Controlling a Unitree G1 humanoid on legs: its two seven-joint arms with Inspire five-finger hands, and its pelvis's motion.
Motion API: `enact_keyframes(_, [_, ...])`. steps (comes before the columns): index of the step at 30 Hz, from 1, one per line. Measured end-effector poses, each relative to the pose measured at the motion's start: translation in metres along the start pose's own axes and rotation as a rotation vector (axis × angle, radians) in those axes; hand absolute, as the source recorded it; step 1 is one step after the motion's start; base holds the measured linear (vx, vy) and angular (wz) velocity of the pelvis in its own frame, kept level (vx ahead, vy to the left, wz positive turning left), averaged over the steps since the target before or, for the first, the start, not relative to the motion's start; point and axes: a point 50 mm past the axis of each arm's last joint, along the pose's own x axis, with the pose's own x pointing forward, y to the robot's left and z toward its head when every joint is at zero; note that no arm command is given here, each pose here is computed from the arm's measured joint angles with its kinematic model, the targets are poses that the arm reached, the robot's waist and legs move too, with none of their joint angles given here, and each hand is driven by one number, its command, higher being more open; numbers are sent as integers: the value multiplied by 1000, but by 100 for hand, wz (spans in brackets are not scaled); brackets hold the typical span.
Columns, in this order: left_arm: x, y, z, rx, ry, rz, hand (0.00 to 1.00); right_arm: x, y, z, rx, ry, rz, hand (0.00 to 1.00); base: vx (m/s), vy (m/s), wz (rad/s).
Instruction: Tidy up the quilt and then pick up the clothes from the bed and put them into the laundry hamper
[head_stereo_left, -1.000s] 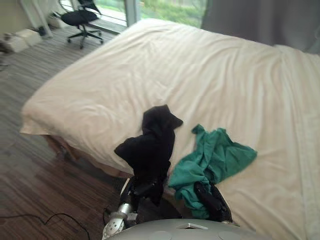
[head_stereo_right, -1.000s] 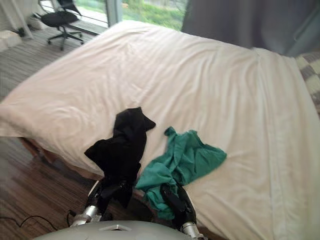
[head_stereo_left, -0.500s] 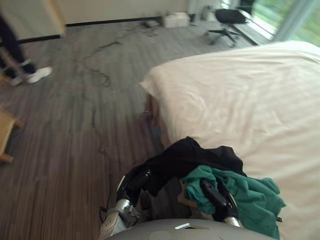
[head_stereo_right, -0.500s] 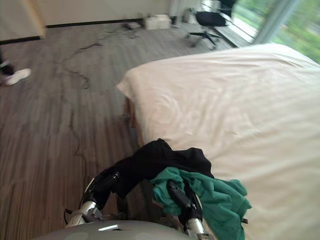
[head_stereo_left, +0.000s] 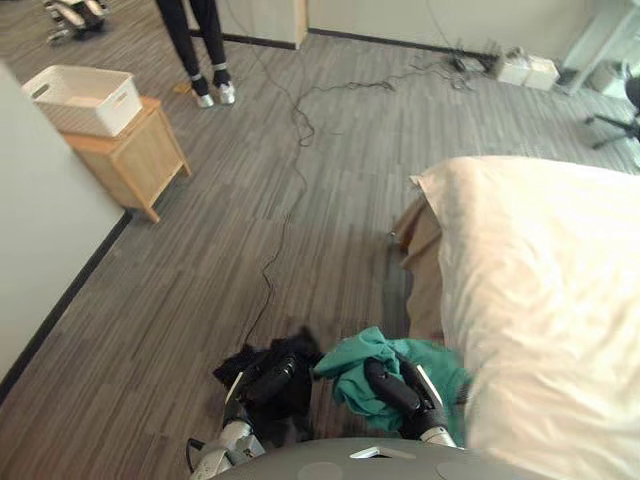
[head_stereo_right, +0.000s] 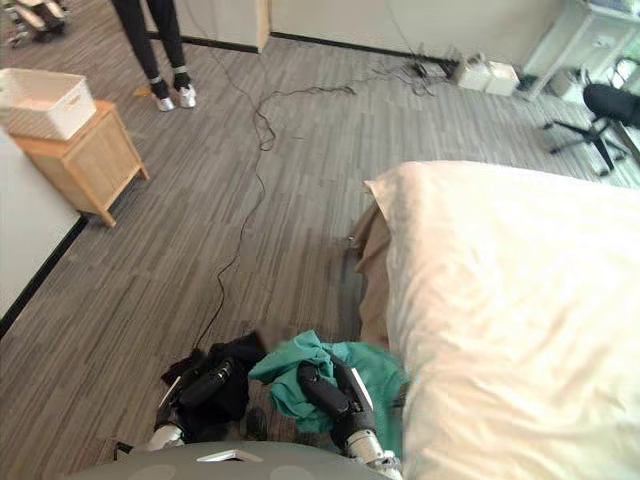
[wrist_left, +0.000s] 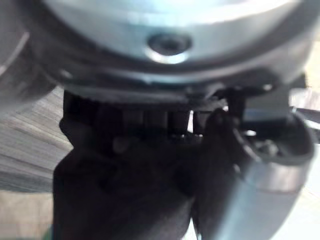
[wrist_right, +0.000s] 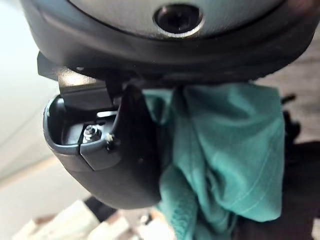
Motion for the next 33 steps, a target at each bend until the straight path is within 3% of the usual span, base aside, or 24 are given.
enact_keyframes(8, [10,-13,-3,61,74,-111,0,-5,2,0,74,-50,-18,0,146,-76,68])
enact_keyframes(13, [14,-27,-6,59,104,-157,0,-4,-8,21,50,-127,-17,0,193,-59,24])
enact_keyframes(17, [9,-24,-9,58,111,-144,0,1,-5,27,44,-132,11,0,155,-73,4])
enact_keyframes(18, [-8,-44,-15,35,95,-205,0,-22,-10,15,61,-62,-40,0,0,0,0])
enact_keyframes(23, [-8,-44,-15,33,95,-201,0,-18,-9,17,59,-73,-31,0,-3,0,-11])
enact_keyframes(29, [7,-27,-28,84,155,-126,0,14,-16,0,82,24,-29,0,23,-34,1])
enact_keyframes(33, [13,-23,-18,119,66,-77,0,34,-29,-1,55,83,-53,0,8,-100,37])
